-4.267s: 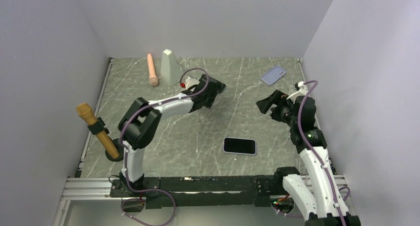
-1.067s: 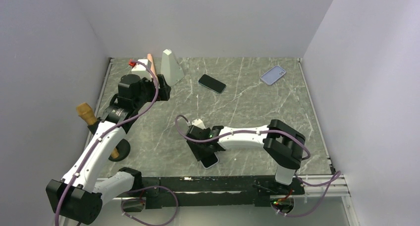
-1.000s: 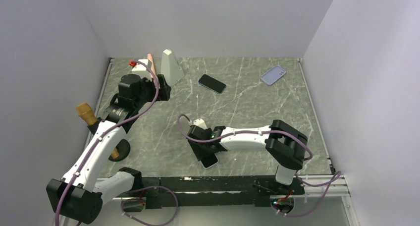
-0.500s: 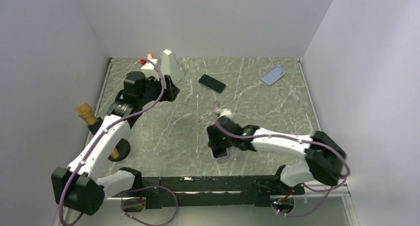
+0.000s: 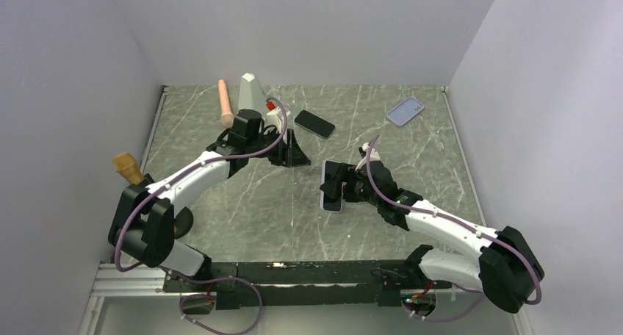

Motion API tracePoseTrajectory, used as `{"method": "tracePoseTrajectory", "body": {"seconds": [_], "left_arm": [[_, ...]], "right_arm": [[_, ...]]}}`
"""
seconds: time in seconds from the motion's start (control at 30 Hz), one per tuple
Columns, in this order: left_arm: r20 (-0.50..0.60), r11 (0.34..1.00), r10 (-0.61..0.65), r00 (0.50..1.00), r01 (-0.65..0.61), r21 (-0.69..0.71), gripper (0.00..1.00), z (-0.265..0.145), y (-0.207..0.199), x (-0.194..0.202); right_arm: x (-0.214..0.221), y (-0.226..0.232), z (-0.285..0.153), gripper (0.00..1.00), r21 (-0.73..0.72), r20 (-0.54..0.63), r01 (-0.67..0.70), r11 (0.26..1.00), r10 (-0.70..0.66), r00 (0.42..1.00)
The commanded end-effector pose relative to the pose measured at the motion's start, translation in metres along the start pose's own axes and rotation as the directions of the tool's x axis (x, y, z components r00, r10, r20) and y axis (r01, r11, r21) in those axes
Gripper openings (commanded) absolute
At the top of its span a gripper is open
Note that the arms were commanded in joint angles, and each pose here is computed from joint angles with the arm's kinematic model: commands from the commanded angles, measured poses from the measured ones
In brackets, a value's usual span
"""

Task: Take the phone out of the phone case
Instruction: Pick up the phone at the center of the board.

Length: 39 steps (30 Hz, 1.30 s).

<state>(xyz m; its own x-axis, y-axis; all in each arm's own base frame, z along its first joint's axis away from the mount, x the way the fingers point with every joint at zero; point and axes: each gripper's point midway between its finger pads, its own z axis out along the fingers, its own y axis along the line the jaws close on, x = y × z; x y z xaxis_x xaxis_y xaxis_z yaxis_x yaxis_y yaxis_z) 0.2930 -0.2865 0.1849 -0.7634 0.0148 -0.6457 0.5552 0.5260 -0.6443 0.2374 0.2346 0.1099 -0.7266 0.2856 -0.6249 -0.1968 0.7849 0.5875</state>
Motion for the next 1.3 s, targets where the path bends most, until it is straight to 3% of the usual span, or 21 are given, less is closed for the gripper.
{"method": "tracePoseTrajectory", "body": {"seconds": [0.0, 0.7, 0.8, 0.87, 0.9, 0.97, 1.03, 1.07, 1.13, 1.27], "left_arm": [[0.010, 0.994, -0.024, 1.000, 0.023, 0.104, 0.65, 0.008, -0.018, -0.007], [-0.133, 0.986, -0.088, 0.987, 0.105, 0.130, 0.43, 0.034, -0.018, 0.026], [-0.135, 0.981, -0.063, 0.989, 0.086, 0.174, 0.32, 0.035, -0.026, 0.025], [-0.133, 0.980, -0.034, 0.990, 0.059, 0.192, 0.12, 0.034, -0.030, 0.023], [-0.128, 0.981, -0.020, 0.992, 0.044, 0.191, 0.05, 0.032, -0.030, 0.021], [-0.111, 0.980, 0.014, 0.994, 0.008, 0.199, 0.00, 0.029, -0.033, 0.019], [-0.084, 0.974, 0.059, 0.995, -0.039, 0.224, 0.00, 0.023, -0.040, 0.015], [-0.073, 0.969, 0.081, 0.994, -0.061, 0.241, 0.00, 0.021, -0.044, 0.013], [-0.064, 0.952, 0.119, 0.991, -0.096, 0.292, 0.00, 0.016, -0.055, 0.010], [-0.085, 0.904, 0.175, 0.981, -0.125, 0.408, 0.00, 0.009, -0.077, 0.014]], "right_arm": [[-0.035, 0.048, -0.001, 0.00, -0.161, 0.123, 0.001, 0.987, 0.019, 0.992], [-0.036, 0.098, 0.008, 0.00, -0.115, 0.184, 0.115, 0.987, -0.093, 0.978], [-0.032, 0.102, 0.012, 0.00, -0.118, 0.166, 0.132, 0.984, -0.111, 0.980], [-0.029, 0.104, 0.013, 0.00, -0.122, 0.144, 0.154, 0.980, -0.136, 0.980], [-0.027, 0.104, 0.013, 0.14, -0.126, 0.130, 0.169, 0.978, -0.152, 0.980], [-0.020, 0.105, 0.012, 0.62, -0.143, 0.094, 0.212, 0.967, -0.200, 0.975], [-0.014, 0.099, 0.007, 0.92, -0.141, 0.060, 0.257, 0.956, -0.250, 0.966], [-0.011, 0.092, 0.005, 0.98, -0.130, 0.035, 0.273, 0.953, -0.271, 0.962], [-0.007, 0.078, -0.004, 1.00, -0.153, -0.009, 0.286, 0.946, -0.290, 0.957], [-0.009, 0.071, -0.033, 1.00, -0.363, -0.101, 0.225, 0.904, -0.278, 0.955]]}}
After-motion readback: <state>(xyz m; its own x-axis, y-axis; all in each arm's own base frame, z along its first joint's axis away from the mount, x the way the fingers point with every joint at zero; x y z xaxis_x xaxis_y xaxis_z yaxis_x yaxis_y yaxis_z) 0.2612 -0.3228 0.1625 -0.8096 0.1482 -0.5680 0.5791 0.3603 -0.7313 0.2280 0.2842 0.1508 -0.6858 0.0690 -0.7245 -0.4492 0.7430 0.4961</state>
